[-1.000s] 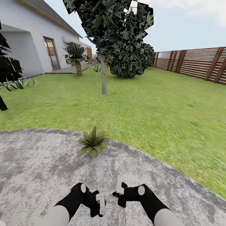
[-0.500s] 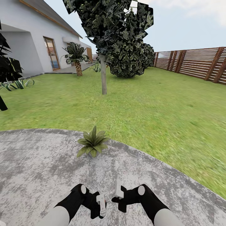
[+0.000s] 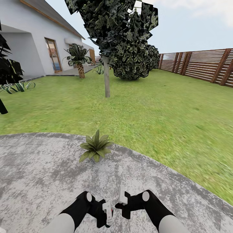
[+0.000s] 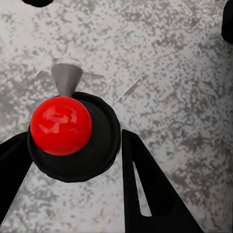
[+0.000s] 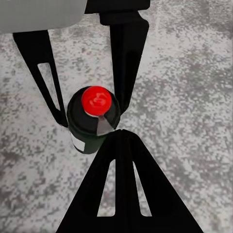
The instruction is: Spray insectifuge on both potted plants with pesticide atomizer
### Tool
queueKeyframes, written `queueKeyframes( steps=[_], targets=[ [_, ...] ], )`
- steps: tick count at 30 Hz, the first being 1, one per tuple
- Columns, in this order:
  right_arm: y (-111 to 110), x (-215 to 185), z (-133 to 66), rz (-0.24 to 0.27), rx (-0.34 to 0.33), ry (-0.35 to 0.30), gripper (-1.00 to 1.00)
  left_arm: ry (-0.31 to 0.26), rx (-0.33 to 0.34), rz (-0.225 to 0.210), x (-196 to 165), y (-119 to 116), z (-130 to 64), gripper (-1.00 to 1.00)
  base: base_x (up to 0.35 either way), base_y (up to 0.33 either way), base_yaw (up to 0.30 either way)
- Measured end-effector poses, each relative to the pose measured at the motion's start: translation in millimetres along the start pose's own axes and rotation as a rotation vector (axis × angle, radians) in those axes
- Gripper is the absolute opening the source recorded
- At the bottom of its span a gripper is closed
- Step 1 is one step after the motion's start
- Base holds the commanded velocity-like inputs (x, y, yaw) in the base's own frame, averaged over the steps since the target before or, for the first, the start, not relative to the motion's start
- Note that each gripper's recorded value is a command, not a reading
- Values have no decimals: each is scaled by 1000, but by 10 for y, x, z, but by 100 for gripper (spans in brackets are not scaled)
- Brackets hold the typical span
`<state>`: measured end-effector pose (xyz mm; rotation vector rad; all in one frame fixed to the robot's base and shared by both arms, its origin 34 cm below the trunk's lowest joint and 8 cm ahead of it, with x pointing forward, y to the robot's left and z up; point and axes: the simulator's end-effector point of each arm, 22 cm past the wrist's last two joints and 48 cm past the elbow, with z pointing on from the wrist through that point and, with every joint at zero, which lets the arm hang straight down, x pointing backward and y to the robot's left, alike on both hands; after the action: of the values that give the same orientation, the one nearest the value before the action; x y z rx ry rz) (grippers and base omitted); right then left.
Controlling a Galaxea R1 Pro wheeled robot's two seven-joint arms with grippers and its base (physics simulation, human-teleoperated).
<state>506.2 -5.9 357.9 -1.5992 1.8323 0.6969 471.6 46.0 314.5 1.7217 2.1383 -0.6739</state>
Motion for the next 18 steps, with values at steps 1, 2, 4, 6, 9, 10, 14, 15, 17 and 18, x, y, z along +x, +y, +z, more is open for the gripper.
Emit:
queueKeyframes(
  steps=[1,2,4,6,9,10,14,15,17,18],
  targets=[
    [0,0,0,0,0,0,-100,-1,-3,0,-10,4,3,-100,0,0,0],
    [0,0,0,0,0,0,-100,-2,-3,1,-14,5,5,-100,0,0,0],
    [1,1,1,0,0,0,-100,-3,-5,1,-19,7,6,-100,0,0,0],
    [2,1,1,0,0,0,-100,-3,-4,1,-26,4,9,-100,0,0,0],
    [1,1,0,0,0,0,-100,-8,-4,-1,-35,0,12,-100,0,0,0],
    [1,1,1,0,0,0,-100,-8,-3,-1,-37,0,12,-100,0,0,0],
    [2,1,1,0,0,0,-100,-22,-5,-11,-70,5,11,-100,0,0,0],
    [2,1,1,0,-1,0,-100,-31,-4,-18,-87,3,12,-100,0,0,0],
    [0,0,0,0,0,0,-100,-50,-4,-31,-128,1,12,-100,0,0,0],
    [1,0,0,0,0,0,-100,-53,-4,-33,-134,0,13,-100,0,0,0]
  ],
)
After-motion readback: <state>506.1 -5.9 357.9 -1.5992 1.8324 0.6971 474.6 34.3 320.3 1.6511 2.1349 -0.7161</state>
